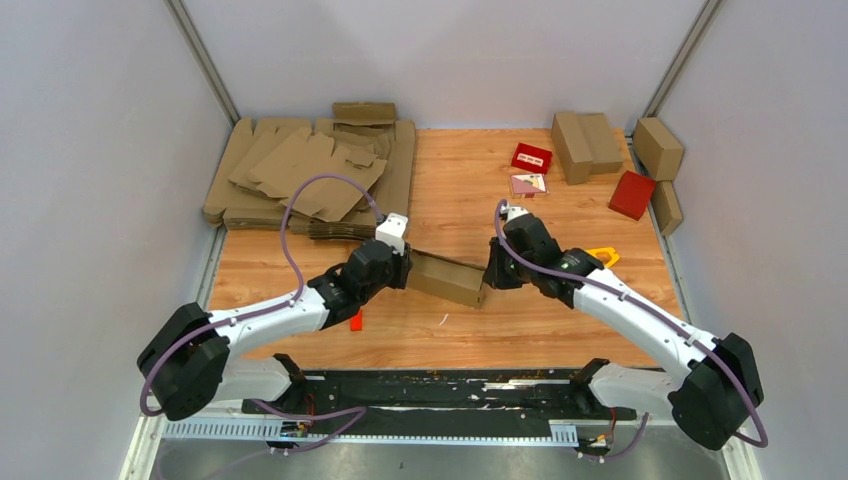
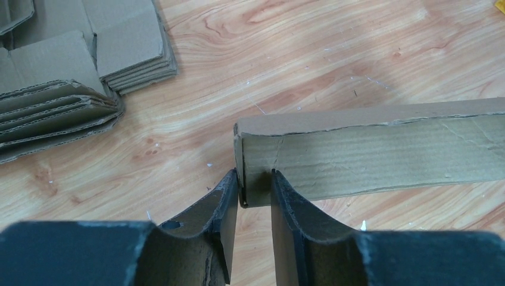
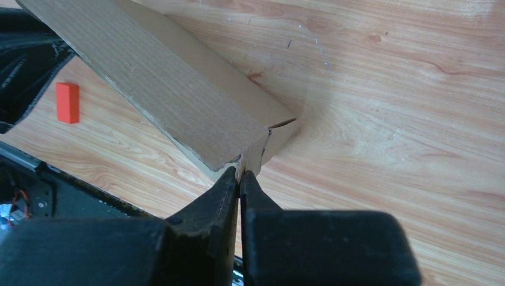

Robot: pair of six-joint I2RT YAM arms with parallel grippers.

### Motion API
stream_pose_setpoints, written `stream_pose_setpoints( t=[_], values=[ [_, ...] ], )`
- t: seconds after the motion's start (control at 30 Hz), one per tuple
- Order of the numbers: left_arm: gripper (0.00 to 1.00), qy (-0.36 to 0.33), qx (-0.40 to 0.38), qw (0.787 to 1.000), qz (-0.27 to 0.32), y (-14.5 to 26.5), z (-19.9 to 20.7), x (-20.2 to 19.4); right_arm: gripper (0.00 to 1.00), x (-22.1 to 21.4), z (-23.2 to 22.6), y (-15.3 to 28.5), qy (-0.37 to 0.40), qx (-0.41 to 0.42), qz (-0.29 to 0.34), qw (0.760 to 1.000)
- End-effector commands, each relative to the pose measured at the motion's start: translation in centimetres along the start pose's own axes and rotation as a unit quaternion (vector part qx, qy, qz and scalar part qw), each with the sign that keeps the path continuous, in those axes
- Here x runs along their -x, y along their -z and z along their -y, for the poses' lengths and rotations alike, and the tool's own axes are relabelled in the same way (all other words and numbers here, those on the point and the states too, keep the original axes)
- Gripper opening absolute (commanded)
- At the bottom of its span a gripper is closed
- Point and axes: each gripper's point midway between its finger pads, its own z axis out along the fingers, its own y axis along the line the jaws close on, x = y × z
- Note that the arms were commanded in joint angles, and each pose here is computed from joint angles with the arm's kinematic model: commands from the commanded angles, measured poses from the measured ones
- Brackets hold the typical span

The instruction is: Fold the paper box

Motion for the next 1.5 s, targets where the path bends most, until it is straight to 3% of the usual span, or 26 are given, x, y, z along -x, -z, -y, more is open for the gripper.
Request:
stream_pose_setpoints(
  t=[0.0,0.4,0.8,1.47],
  values=[
    [0.33,-0.024,0.012,0.999,-0.033,-0.1,-0.8,-2.0,0.06,2.4,-2.3,1.1,-0.033,0.032,0.011,0.999],
    [0.31,-0.037,0.014,0.999,-0.032,-0.1,-0.9,-1.8,0.06,2.3,-1.9,0.7,-0.106,0.004,-0.029,0.994],
    [0.30,-0.050,0.019,0.998,-0.035,-0.2,-0.7,-2.0,0.06,2.6,-1.7,0.6,-0.185,0.039,-0.052,0.981],
    [0.30,-0.043,0.010,0.998,-0.036,-0.3,-0.2,-1.9,0.00,0.7,-1.4,-1.9,-0.233,0.040,-0.068,0.969]
  ],
)
